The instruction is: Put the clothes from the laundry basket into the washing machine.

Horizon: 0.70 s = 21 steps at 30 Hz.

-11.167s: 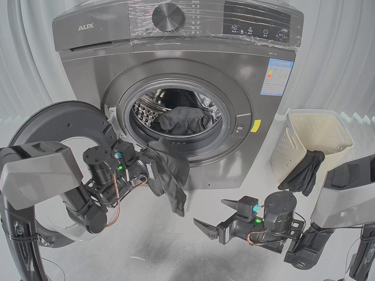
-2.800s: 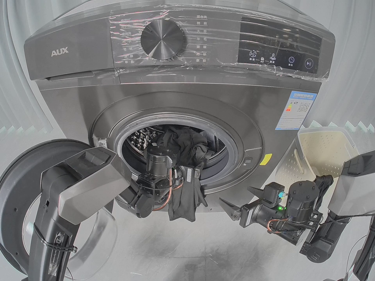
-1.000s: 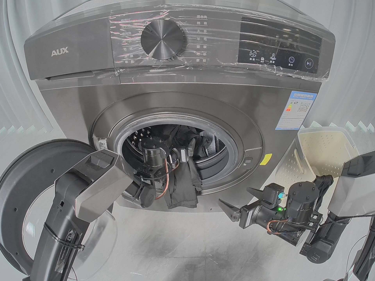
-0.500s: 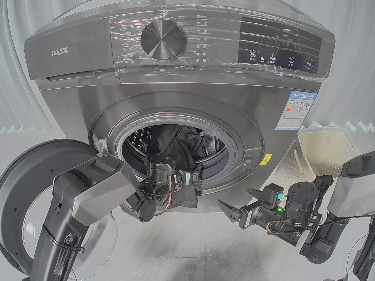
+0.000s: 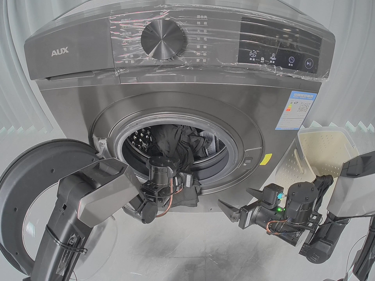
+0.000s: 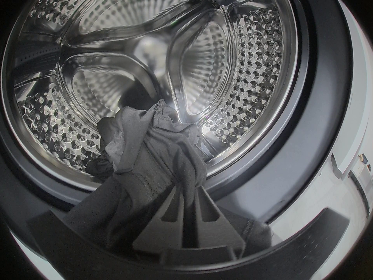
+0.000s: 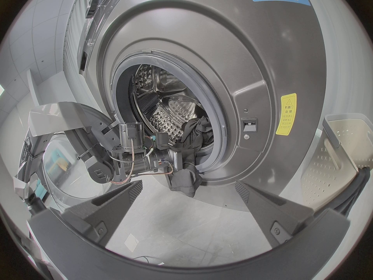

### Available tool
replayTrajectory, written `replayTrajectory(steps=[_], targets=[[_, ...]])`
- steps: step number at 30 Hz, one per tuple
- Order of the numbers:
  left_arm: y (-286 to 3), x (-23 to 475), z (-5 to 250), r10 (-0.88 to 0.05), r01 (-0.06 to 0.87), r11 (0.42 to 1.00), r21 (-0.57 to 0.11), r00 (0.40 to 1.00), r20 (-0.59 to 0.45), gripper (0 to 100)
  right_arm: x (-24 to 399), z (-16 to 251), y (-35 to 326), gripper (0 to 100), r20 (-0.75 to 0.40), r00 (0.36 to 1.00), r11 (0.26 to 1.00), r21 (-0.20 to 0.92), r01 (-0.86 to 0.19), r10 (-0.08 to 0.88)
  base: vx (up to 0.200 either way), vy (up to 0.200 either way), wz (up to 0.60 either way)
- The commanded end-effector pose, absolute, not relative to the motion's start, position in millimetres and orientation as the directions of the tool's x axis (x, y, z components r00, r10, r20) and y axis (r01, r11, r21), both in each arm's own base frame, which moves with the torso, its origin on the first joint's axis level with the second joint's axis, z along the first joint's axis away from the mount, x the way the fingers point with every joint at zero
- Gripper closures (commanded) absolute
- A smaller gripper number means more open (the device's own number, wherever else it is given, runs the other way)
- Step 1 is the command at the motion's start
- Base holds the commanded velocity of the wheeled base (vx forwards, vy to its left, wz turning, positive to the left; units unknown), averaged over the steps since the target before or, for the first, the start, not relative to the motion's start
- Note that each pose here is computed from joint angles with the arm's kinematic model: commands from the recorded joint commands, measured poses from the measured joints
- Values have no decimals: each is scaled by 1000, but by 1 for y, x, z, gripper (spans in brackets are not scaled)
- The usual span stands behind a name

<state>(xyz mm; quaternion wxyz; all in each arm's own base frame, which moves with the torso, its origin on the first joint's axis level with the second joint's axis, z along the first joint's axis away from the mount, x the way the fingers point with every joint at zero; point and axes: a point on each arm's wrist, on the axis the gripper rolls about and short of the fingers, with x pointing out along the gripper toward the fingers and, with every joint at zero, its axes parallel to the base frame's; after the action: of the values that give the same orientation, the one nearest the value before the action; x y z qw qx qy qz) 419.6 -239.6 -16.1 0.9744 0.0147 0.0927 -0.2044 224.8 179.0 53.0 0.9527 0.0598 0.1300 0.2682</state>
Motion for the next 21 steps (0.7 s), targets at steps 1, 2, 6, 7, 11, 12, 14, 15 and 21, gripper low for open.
replayTrajectory(steps=[1,2,6,7,11,12,14,15,21], targets=[[-247,437,3,-382,381,924,-39,920,-81,100,225,53,179,0,-215,822,849,184,-496,527,0,0,0],[-248,445,8,-367,364,930,-54,929,-41,100,225,53,179,0,-215,822,849,184,-496,527,0,0,0],[-244,470,21,-286,292,953,-86,955,72,100,224,53,179,0,-216,823,850,183,-494,525,0,0,0],[-243,474,23,-275,283,955,-88,957,89,100,224,54,179,0,-215,823,850,183,-494,525,0,0,0],[-241,483,33,-255,269,958,-98,957,135,100,225,53,179,0,-218,822,849,185,-495,526,0,0,0],[-241,484,36,-255,270,958,-100,957,142,100,225,53,179,0,-218,823,850,184,-494,525,0,0,0],[-241,485,39,-254,270,957,-101,956,149,100,225,53,179,0,-218,822,849,183,-495,526,0,0,0],[-241,485,39,-254,270,958,-101,956,147,100,225,53,179,0,-218,822,849,183,-495,526,0,0,0],[-242,481,36,-260,274,956,-103,956,133,0,225,53,179,0,-218,822,849,185,-495,526,0,0,0]])
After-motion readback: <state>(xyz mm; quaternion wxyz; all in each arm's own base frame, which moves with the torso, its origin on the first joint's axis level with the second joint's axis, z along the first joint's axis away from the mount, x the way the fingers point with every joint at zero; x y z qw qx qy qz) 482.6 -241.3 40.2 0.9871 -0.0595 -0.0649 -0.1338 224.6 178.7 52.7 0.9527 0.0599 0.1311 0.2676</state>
